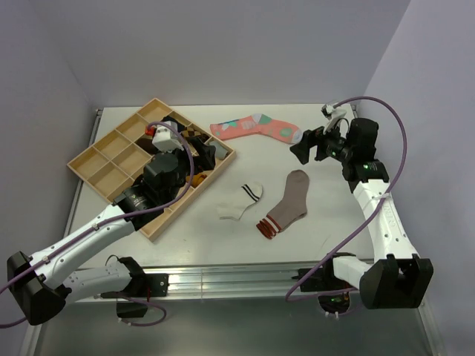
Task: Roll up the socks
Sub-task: Roll the sock at the center of the board.
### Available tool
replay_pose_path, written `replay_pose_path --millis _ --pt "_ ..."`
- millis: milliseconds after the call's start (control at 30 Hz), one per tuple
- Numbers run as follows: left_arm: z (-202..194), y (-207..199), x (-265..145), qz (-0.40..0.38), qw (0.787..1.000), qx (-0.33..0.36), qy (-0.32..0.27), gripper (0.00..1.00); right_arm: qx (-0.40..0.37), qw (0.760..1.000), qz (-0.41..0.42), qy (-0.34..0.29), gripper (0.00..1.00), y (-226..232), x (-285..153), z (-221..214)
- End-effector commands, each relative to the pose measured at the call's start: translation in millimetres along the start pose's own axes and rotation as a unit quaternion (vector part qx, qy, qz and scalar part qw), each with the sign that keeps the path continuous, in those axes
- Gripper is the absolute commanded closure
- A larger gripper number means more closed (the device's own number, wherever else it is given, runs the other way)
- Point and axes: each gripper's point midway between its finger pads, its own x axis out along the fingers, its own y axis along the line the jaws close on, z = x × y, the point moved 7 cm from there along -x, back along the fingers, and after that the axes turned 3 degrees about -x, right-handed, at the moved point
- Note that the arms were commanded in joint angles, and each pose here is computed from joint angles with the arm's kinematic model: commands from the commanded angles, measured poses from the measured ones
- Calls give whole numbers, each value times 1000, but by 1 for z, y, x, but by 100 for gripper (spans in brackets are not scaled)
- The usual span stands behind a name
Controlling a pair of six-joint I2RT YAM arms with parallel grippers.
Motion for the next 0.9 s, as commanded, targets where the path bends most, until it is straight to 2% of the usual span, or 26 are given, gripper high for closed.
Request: replay_pose_path --millis 0,300,433,600,667,800,867 --pt "8 -2 -3 -6 1000 -10 -15 1 -18 1000 -4 -21 0 4 -5 8" --pt "7 0 1 3 1000 -8 -12 1 -24 999 -31 4 1 -4 -4 2" --pt "6 7 6 -5 1000 -21 5 0 -27 998 -47 32 8 -11 6 -5" --pt "10 41 24 11 998 -60 23 1 -55 994 -24 91 17 16 39 -12" --pt "8 58 27 19 997 -69 30 1 -73 991 9 111 20 43 57 -20" --pt "7 74 18 27 997 -76 22 0 -103 981 62 154 29 87 87 -42" --pt "12 76 12 23 996 -81 13 1 -122 973 94 171 30 110 96 -54"
